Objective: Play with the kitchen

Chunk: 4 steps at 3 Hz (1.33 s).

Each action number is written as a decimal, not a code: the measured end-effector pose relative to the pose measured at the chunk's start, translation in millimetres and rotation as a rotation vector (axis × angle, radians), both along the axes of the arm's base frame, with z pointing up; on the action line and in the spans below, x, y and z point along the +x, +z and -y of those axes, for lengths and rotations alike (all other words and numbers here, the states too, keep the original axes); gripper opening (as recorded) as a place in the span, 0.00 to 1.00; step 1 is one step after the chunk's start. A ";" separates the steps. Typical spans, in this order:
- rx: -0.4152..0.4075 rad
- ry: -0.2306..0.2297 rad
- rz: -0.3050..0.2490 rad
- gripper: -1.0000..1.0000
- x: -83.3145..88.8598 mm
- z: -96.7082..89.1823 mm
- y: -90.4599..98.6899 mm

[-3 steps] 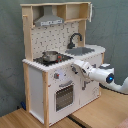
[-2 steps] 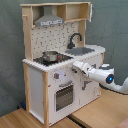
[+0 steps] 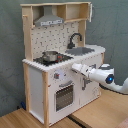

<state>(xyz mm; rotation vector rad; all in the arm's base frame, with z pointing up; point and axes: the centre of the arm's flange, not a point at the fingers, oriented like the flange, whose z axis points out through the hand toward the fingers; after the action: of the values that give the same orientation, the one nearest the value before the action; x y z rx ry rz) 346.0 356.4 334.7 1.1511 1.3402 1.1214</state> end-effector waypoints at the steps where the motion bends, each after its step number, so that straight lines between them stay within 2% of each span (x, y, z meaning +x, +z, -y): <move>1: -0.118 0.006 0.004 0.00 -0.1 0.4 -0.4; 4: -0.447 0.025 0.014 0.00 -0.1 1.8 -1.2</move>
<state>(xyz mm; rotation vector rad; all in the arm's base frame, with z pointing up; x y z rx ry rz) 345.9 354.6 333.5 0.7982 1.5023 0.7880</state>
